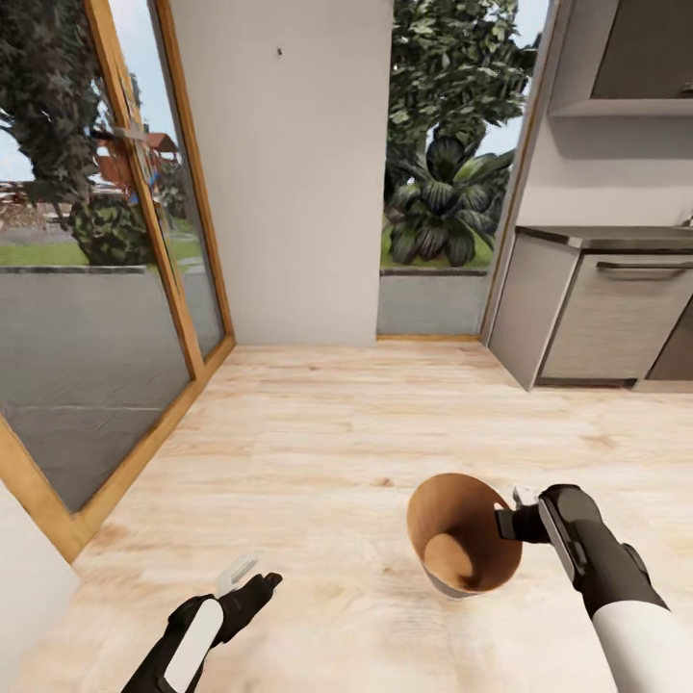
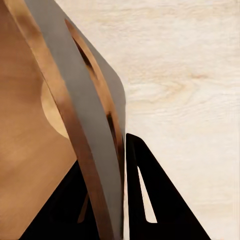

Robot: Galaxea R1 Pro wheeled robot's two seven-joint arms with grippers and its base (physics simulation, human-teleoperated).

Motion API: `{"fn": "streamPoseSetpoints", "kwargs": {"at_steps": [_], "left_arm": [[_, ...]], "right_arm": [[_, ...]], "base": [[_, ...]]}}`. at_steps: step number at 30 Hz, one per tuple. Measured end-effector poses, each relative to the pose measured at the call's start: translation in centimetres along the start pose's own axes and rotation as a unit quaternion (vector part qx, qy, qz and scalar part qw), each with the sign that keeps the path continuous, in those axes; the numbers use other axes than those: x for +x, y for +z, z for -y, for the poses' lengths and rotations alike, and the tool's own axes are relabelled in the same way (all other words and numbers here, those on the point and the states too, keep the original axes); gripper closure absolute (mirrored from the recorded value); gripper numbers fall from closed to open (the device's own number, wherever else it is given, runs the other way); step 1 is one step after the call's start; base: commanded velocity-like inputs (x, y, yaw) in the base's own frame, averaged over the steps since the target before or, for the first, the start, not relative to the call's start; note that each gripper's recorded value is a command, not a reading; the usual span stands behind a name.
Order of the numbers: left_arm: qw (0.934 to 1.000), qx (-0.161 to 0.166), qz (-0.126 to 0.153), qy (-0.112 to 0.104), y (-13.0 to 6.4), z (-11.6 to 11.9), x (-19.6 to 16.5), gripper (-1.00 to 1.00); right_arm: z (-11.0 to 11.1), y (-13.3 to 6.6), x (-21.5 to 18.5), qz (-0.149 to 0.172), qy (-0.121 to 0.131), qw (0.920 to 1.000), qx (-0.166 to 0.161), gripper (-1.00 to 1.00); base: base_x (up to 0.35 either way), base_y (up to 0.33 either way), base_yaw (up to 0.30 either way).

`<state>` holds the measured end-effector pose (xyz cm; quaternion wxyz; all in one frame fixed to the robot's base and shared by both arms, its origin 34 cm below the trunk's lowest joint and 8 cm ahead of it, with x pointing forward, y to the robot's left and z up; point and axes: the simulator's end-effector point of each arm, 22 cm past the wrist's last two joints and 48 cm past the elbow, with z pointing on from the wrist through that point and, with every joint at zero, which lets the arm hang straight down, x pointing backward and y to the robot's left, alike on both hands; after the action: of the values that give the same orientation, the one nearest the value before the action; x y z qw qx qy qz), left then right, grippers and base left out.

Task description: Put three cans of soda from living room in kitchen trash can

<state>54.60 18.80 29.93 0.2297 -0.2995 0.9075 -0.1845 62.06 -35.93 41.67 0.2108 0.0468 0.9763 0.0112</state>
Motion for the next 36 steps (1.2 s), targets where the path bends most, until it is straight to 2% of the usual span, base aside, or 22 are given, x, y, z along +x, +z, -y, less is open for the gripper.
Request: {"fn": "streamPoseSetpoints", "kwargs": {"at_steps": [3,6,10,12,14,16,19,23,29,36], "left_arm": [[0.9999,0.007,0.008,-0.001,-0.5,0.5,-0.6,-1.00],[0.9989,0.018,0.042,-0.007,-2.6,0.6,-2.1,-1.00],[0.9976,0.018,0.066,-0.015,-4.2,0.4,-3.4,-1.00],[0.9980,0.010,0.059,-0.018,-4.1,-0.3,-2.9,-1.00],[0.9990,-0.014,0.037,-0.022,-3.1,-2.1,-1.2,-1.00],[0.9990,-0.020,0.033,-0.023,-2.8,-2.6,-0.9,-1.00],[0.9990,-0.021,0.033,-0.023,-2.7,-2.7,-0.8,-1.00],[0.9989,-0.025,0.033,-0.023,-2.7,-3.0,-0.8,-1.00],[0.9989,-0.027,0.032,-0.022,-2.7,-3.0,-0.8,-1.00],[0.9989,-0.027,0.032,-0.022,-2.7,-3.0,-0.8,-1.00]], "right_arm": [[-0.5,-1.0,-0.5,0.016,-0.003,0.9999,-0.006,1.00],[-0.8,-1.8,-1.1,0.027,-0.006,0.9996,-0.007,1.00],[-1.1,-2.6,-1.5,0.035,-0.019,0.9992,-0.002,1.00],[-1.8,-3.1,-1.9,0.040,-0.029,0.9988,-0.006,1.00],[-2.4,-3.2,-2.0,0.042,-0.033,0.9985,-0.012,1.00],[-2.4,-3.2,-2.1,0.043,-0.035,0.9984,-0.010,1.00],[-2.1,-3.2,-2.1,0.043,-0.040,0.9983,-0.002,1.00],[-2.6,-3.2,-2.0,0.043,-0.035,0.9984,-0.012,1.00],[-2.0,-3.0,-1.5,0.039,-0.040,0.9984,-0.002,1.00],[-2.3,-2.9,-1.4,0.038,-0.042,0.9984,-0.005,1.00]], "base": [[0.000,0.000,0.298],[0.000,0.000,0.298],[0.000,0.000,0.298],[0.000,0.000,0.298],[0.000,0.000,0.298],[0.000,0.000,0.298],[-0.076,0.000,0.298],[-0.263,0.000,0.223],[-0.318,0.000,0.038],[-0.327,0.000,0.003]]}}
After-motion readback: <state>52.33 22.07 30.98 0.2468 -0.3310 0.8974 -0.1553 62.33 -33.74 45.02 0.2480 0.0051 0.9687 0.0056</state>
